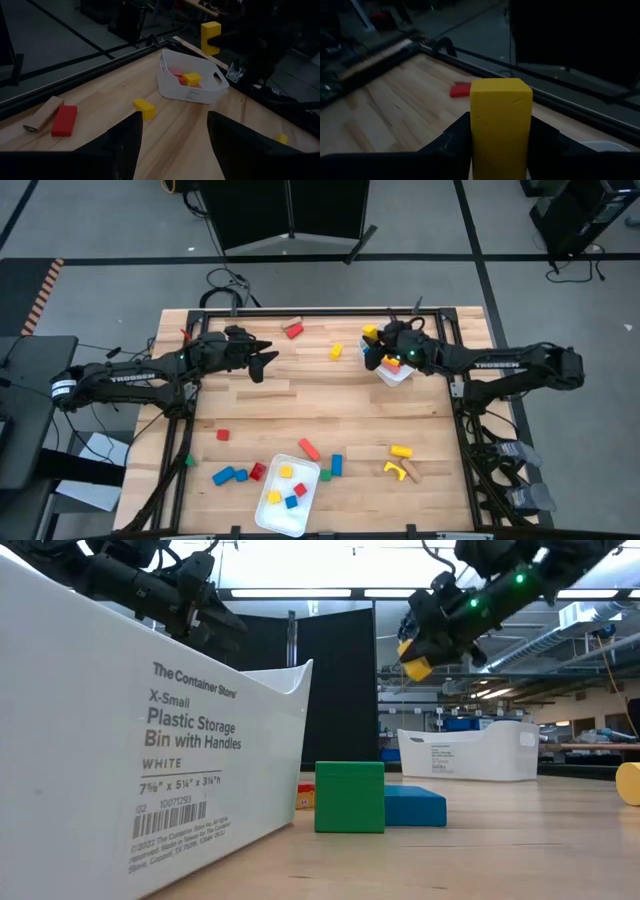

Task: Sort blocks by size
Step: Put the yellow rectangle block into the top white bin

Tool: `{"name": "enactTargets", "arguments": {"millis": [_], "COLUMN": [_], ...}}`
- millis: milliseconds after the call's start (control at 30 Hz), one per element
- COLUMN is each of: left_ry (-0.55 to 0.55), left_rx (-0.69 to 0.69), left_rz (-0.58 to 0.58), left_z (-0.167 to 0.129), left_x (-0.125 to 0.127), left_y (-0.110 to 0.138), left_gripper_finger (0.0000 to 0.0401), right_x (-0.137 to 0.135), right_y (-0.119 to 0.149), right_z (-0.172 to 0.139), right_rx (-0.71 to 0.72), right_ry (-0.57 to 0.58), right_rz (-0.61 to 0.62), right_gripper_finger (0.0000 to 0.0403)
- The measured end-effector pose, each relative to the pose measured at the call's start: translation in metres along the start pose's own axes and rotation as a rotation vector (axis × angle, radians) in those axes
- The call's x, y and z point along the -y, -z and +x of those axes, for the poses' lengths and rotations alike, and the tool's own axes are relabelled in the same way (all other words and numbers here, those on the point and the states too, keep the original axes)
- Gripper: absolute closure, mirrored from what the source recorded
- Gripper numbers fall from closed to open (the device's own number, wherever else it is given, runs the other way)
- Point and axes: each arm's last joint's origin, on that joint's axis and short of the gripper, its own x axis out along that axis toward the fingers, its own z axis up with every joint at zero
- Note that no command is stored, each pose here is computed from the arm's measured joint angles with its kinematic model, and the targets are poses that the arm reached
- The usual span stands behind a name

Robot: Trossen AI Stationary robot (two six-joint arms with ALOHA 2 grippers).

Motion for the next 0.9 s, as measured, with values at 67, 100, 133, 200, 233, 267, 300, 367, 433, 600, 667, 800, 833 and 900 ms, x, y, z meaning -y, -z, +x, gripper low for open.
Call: {"name": "enactTargets", "arguments": {"millis": [67, 100, 133, 200, 233, 267, 300, 367, 433, 600, 667, 800, 833, 900], "left_ry": [-0.003, -0.004, -0.005, -0.005, -0.005, -0.008, -0.015, -0.026, -0.039, -0.051, -0.051, -0.051, -0.052, -0.052], "left_rx": [-0.007, -0.010, -0.012, -0.011, -0.010, -0.008, -0.004, 0.001, 0.006, 0.012, 0.012, 0.012, 0.012, 0.012], "left_rz": [0.001, 0.001, 0.002, 0.001, 0.001, 0.001, 0.001, 0.001, 0.002, 0.003, 0.003, 0.003, 0.003, 0.003], "left_z": [0.000, 0.000, 0.000, 0.000, 0.000, 0.000, 0.000, 0.000, 0.000, 0.000, 0.000, 0.000, 0.000, 0.000], "left_x": [0.000, 0.000, 0.000, 0.000, 0.000, -0.001, -0.001, -0.001, -0.001, -0.002, -0.002, -0.002, -0.002, -0.002], "left_y": [0.001, 0.001, 0.001, 0.001, 0.001, 0.001, 0.001, 0.001, 0.000, 0.000, 0.000, 0.000, 0.000, 0.000], "left_gripper_finger": [0.0172, 0.0172, 0.0172, 0.0172, 0.0172, 0.0172, 0.0172, 0.0172, 0.0172, 0.0172, 0.0172, 0.0172, 0.0172, 0.0172], "right_x": [0.006, 0.009, 0.012, 0.018, 0.020, 0.022, 0.025, 0.028, 0.031, 0.039, 0.042, 0.045, 0.046, 0.048], "right_y": [0.004, 0.005, 0.006, 0.009, 0.011, 0.012, 0.015, 0.017, 0.019, 0.022, 0.023, 0.024, 0.025, 0.027], "right_z": [0.002, 0.003, 0.004, 0.004, 0.005, 0.005, 0.005, 0.006, 0.006, 0.008, 0.008, 0.009, 0.009, 0.008], "right_rx": [0.022, 0.025, 0.028, 0.024, 0.019, 0.016, 0.011, 0.001, -0.018, -0.054, -0.063, -0.073, -0.079, -0.098], "right_ry": [0.000, 0.002, 0.006, 0.016, 0.026, 0.033, 0.042, 0.051, 0.067, 0.115, 0.133, 0.158, 0.172, 0.209], "right_rz": [0.030, 0.042, 0.053, 0.076, 0.083, 0.094, 0.102, 0.118, 0.130, 0.159, 0.170, 0.182, 0.187, 0.191], "right_gripper_finger": [0.0259, 0.0259, 0.0259, 0.0259, 0.0259, 0.0259, 0.0259, 0.0259, 0.0259, 0.0259, 0.0259, 0.0259, 0.0259, 0.0259]}}
